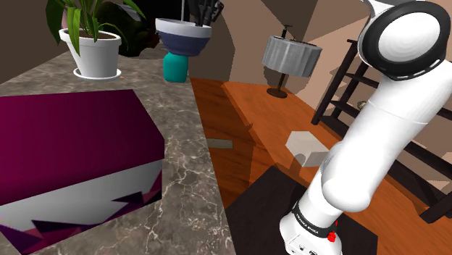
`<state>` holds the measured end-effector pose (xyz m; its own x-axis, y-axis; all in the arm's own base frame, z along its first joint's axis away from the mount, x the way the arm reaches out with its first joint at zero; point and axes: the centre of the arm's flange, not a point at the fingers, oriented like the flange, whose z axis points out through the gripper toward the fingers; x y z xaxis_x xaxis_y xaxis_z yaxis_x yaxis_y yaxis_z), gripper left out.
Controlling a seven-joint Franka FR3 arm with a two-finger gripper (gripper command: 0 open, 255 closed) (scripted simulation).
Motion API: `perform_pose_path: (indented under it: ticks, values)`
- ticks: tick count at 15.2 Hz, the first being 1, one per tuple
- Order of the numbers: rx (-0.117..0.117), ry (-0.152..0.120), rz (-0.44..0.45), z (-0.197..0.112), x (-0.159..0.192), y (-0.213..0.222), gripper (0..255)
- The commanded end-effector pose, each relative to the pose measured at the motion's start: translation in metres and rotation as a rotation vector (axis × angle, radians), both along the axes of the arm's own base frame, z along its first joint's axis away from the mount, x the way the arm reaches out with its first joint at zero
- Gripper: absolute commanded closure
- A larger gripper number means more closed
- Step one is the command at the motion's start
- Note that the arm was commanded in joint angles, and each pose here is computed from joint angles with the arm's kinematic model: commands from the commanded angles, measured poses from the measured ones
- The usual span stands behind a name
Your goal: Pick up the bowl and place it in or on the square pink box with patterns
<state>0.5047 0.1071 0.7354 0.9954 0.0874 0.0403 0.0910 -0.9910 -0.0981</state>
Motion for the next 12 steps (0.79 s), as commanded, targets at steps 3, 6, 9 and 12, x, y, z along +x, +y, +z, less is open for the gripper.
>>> perform_pose_path:
  ticks: [3,6,9,12]
  values:
    - [0.0,0.0,0.0,0.021,0.0,0.0,255]
    - [0.0,0.0,0.0,0.025,-0.017,0.036,255]
    - [0.0,0.0,0.0,0.028,-0.034,0.071,255]
    - [0.0,0.0,0.0,0.031,-0.05,0.107,255]
